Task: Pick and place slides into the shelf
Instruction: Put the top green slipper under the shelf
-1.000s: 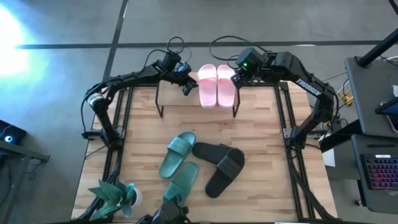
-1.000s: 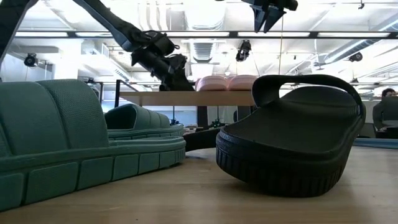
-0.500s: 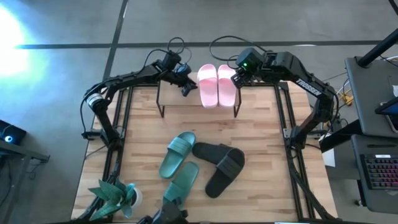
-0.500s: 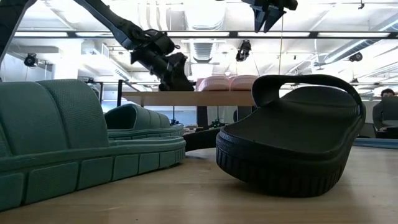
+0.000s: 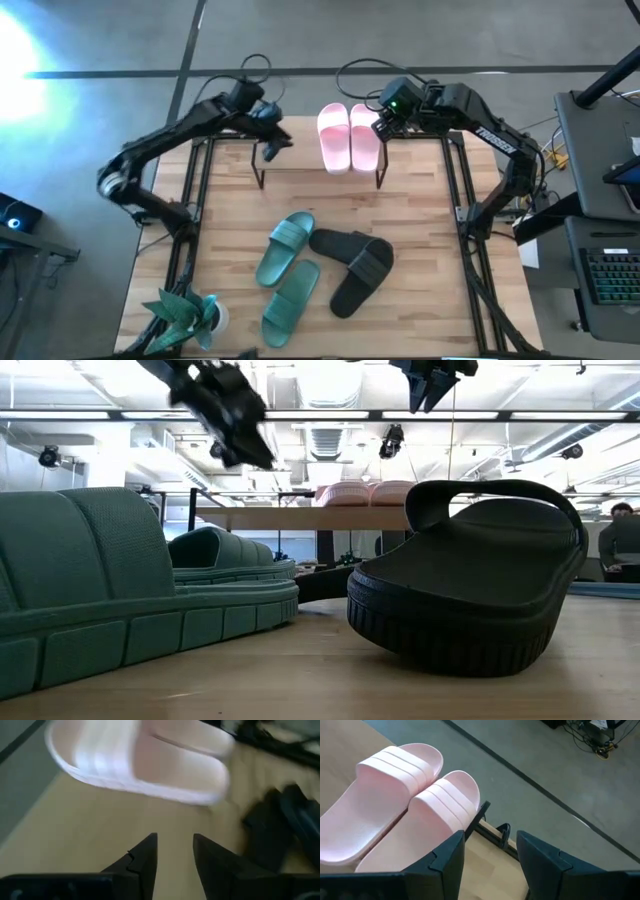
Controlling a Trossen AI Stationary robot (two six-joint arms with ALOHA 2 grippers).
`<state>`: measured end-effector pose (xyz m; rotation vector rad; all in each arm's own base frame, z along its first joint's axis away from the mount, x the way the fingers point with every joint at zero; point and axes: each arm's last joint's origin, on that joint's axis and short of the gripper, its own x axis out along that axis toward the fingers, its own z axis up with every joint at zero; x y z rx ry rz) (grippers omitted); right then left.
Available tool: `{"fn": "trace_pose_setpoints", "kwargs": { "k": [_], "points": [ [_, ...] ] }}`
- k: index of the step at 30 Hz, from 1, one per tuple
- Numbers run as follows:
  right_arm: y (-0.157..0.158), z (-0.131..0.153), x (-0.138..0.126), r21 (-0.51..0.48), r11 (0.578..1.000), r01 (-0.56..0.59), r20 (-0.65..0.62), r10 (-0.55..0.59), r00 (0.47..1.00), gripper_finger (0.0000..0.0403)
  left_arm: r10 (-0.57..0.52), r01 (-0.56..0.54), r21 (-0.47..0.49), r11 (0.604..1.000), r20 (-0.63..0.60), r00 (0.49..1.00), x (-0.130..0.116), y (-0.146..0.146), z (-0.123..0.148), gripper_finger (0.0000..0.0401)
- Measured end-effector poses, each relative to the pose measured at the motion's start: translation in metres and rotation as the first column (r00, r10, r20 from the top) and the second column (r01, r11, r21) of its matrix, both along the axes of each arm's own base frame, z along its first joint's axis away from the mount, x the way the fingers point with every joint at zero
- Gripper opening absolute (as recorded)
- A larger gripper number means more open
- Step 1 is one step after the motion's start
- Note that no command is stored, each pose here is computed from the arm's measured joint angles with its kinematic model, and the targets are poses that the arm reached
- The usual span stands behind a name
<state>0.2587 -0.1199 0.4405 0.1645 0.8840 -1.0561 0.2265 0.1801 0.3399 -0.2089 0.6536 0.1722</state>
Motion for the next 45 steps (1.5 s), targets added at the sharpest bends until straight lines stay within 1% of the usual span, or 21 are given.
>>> {"fn": "trace_pose_setpoints", "kwargs": {
  "k": [1,3,5,7,8,10,11,15,17,20,21,23,26,29,33,38,40,45],
  "points": [
    [0.000,-0.001,0.001,-0.001,1.000,0.000,0.001,0.000,1.000,0.0171,-0.034,0.035,0.029,0.999,-0.018,0.999,-0.008,-0.010,0.004,0.0111],
    [-0.002,-0.004,0.003,-0.003,1.000,-0.001,0.001,0.001,1.000,0.0171,-0.110,0.119,0.124,0.985,-0.075,0.991,-0.021,-0.032,0.009,0.0111],
    [-0.003,-0.008,0.006,-0.008,1.000,-0.013,-0.007,0.013,1.000,0.0171,-0.166,0.203,0.246,0.948,-0.165,0.972,-0.034,-0.052,0.007,0.0111],
    [-0.005,-0.012,0.009,-0.014,0.999,-0.030,-0.021,0.030,0.999,0.0171,-0.162,0.244,0.346,0.906,-0.248,0.955,-0.045,-0.069,0.002,0.0111],
    [-0.006,-0.015,0.011,-0.016,0.999,-0.037,-0.027,0.037,0.999,0.0171,-0.144,0.244,0.382,0.891,-0.272,0.951,-0.050,-0.075,-0.001,0.0111],
    [-0.007,-0.020,0.014,-0.015,0.999,-0.047,-0.029,0.047,0.998,0.0171,-0.110,0.225,0.412,0.883,-0.284,0.952,-0.060,-0.086,-0.004,0.0111],
    [-0.007,-0.023,0.016,-0.010,0.999,-0.052,-0.030,0.052,0.998,0.0171,-0.097,0.204,0.409,0.889,-0.268,0.959,-0.066,-0.090,-0.005,0.0111],
    [-0.007,-0.033,0.019,0.035,0.996,-0.076,-0.035,0.077,0.996,0.0171,-0.040,0.098,0.343,0.934,-0.172,0.984,-0.083,-0.105,-0.006,0.0111],
    [-0.008,-0.038,0.020,0.043,0.996,-0.078,-0.043,0.080,0.996,0.0171,-0.030,0.077,0.312,0.947,-0.150,0.988,-0.090,-0.111,-0.007,0.0111],
    [-0.007,-0.045,0.021,0.076,0.994,-0.081,-0.051,0.085,0.995,0.0171,-0.035,0.073,0.293,0.953,-0.131,0.991,-0.098,-0.118,-0.006,0.0111],
    [-0.007,-0.048,0.022,0.107,0.990,-0.088,-0.037,0.092,0.995,0.0171,-0.037,0.074,0.276,0.958,-0.134,0.990,-0.100,-0.120,-0.007,0.0111],
    [-0.004,-0.054,0.024,0.205,0.971,-0.121,0.010,0.121,0.993,0.0171,-0.049,0.080,0.232,0.969,-0.137,0.989,-0.103,-0.123,-0.008,0.0111],
    [0.007,-0.065,0.030,0.347,0.915,-0.206,0.059,0.198,0.978,0.0171,-0.086,0.105,0.159,0.982,-0.120,0.989,-0.103,-0.127,-0.012,0.0111],
    [0.024,-0.078,0.036,0.414,0.871,-0.265,0.047,0.270,0.962,0.0171,-0.130,0.144,0.111,0.983,-0.127,0.983,-0.100,-0.129,-0.020,0.0111],
    [0.050,-0.095,0.041,0.459,0.844,-0.278,0.004,0.311,0.950,0.0171,-0.146,0.160,0.071,0.985,-0.174,0.974,-0.096,-0.128,-0.034,0.0111],
    [0.082,-0.112,0.041,0.508,0.822,-0.257,-0.051,0.327,0.944,0.0171,-0.162,0.175,0.041,0.984,-0.223,0.961,-0.088,-0.125,-0.046,0.0111],
    [0.095,-0.117,0.040,0.515,0.818,-0.257,-0.059,0.333,0.941,0.0171,-0.183,0.200,0.048,0.979,-0.242,0.953,-0.086,-0.124,-0.050,0.0111],
    [0.122,-0.121,0.035,0.536,0.816,-0.217,-0.045,0.285,0.958,0.0171,-0.226,0.253,0.066,0.965,-0.276,0.934,-0.078,-0.120,-0.056,0.0111]
  ]
}}
